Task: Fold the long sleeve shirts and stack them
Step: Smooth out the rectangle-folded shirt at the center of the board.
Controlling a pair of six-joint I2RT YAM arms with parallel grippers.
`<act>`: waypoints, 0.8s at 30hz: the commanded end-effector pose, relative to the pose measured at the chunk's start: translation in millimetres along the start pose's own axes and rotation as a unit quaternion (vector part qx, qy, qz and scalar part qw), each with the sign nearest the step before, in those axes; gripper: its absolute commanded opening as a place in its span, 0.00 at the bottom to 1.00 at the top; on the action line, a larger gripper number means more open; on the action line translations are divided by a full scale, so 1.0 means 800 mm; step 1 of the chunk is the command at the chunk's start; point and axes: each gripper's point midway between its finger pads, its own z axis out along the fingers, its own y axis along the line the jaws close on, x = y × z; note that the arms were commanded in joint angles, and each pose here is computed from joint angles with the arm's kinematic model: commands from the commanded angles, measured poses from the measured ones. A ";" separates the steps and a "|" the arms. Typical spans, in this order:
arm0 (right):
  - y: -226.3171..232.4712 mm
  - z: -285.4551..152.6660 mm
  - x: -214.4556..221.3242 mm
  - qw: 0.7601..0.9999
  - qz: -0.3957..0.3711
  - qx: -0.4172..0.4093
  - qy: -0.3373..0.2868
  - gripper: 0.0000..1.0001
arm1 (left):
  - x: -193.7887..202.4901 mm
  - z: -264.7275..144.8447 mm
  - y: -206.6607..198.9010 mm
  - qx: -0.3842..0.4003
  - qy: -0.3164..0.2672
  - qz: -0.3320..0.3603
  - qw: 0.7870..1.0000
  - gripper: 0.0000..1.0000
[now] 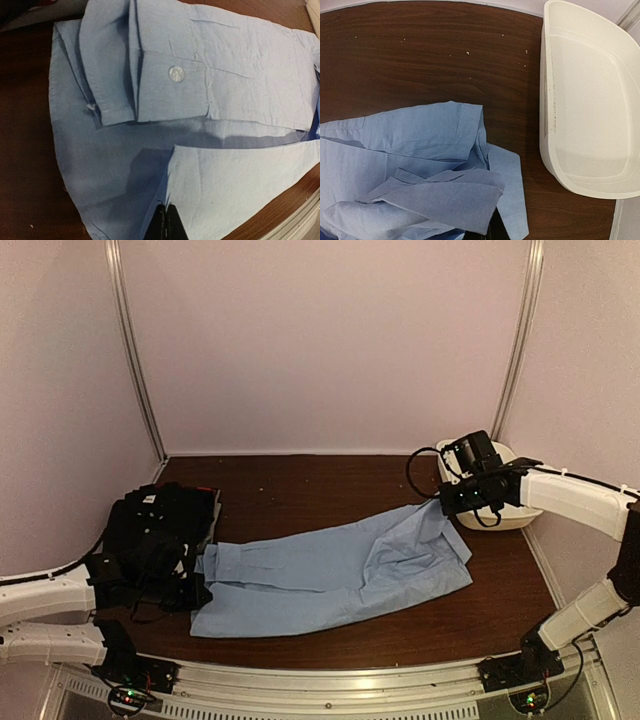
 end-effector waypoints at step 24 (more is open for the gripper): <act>-0.025 -0.010 -0.050 0.999 0.021 0.037 -0.018 0.00 | 0.030 0.010 0.067 -0.066 -0.019 -0.080 0.994 0.00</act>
